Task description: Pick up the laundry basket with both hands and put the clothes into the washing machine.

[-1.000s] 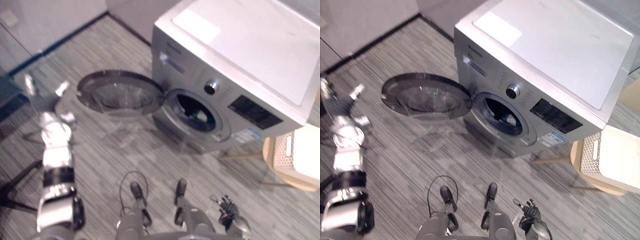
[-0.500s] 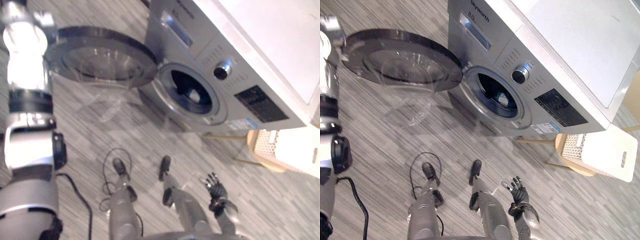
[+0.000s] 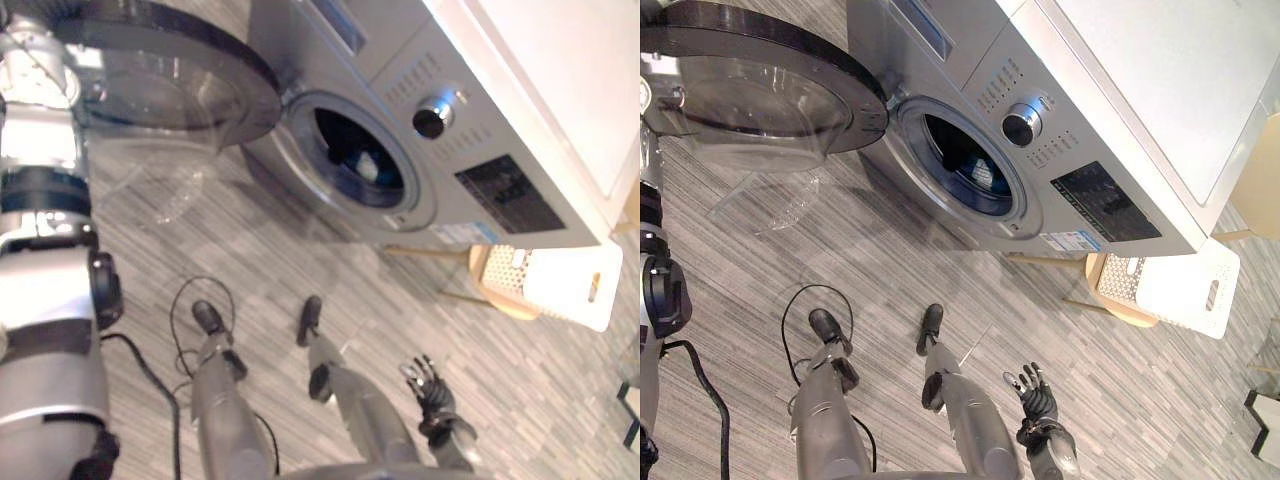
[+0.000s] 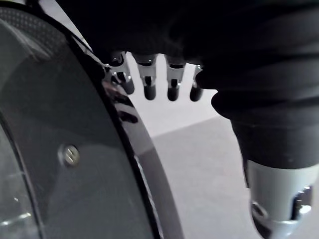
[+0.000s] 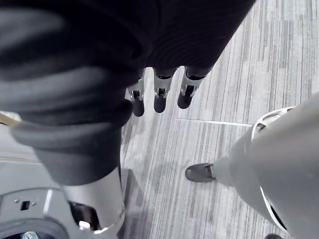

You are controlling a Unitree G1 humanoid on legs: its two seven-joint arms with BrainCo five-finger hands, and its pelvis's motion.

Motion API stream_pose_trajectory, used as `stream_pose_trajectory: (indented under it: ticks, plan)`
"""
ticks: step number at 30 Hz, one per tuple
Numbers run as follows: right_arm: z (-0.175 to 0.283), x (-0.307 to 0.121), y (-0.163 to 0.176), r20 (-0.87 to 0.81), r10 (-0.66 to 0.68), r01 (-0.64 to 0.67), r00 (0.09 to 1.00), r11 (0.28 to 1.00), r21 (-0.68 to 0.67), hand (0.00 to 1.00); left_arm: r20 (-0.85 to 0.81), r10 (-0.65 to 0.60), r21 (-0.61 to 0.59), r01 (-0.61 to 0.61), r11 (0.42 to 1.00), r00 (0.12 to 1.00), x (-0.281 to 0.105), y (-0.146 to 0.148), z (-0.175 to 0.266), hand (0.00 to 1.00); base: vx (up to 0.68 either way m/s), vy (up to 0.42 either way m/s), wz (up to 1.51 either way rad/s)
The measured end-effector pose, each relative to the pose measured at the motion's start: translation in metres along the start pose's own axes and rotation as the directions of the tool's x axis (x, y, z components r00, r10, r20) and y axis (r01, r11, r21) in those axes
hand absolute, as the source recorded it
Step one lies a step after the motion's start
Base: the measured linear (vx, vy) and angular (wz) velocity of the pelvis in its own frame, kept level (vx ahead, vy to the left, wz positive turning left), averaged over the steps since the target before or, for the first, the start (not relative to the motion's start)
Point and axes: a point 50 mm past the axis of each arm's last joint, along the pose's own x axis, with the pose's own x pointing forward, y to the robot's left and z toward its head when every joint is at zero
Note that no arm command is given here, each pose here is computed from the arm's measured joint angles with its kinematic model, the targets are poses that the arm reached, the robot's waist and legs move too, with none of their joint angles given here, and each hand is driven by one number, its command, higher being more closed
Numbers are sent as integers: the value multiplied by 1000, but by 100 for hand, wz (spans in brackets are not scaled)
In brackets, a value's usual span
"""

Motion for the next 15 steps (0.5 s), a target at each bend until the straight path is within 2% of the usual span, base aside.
stream_pose_trajectory:
  ticks: [3, 6, 7, 8, 9, 12, 14, 15]
  plan:
    - [-4, -1, -3, -21, -11, 11, 1000, 1000, -2, 0, -99, 35, 25, -32, 999, 995, -15, 15, -37, 0, 155, 181, 4]
    - [-6, -1, -6, -37, -21, 20, 999, 1000, -7, 0, -229, 20, 69, -5, 998, 973, -39, 17, -80, 0, 169, 154, 10]
    - [-7, -1, -8, -46, -26, 25, 999, 1000, -10, 0, -267, -1, 66, 19, 998, 964, -48, 10, -93, 0, 229, 206, 63]
    - [-13, -3, -12, -79, -42, 40, 996, 999, -22, 0, -362, -74, 41, 95, 995, 929, -74, -12, -122, 0, 191, 172, 64]
    - [-13, -3, -13, -82, -44, 42, 996, 999, -23, 0, -379, -86, 38, 108, 993, 921, -79, -16, -128, 0, 206, 162, 68]
    - [-17, -4, -20, -109, -70, 65, 992, 997, -53, 0, -578, -209, -42, 227, 973, 789, -149, -57, -183, 0, 159, 115, 45]
    - [-21, -5, -29, -140, -111, 103, 984, 993, -60, 0, -706, -308, -122, 318, 940, 638, -211, -84, -214, 0, 118, 95, 33]
    - [-23, -5, -38, -162, -150, 141, 975, 988, -65, 0, -767, -371, -184, 376, 908, 523, -251, -100, -228, 0, 53, 59, 22]
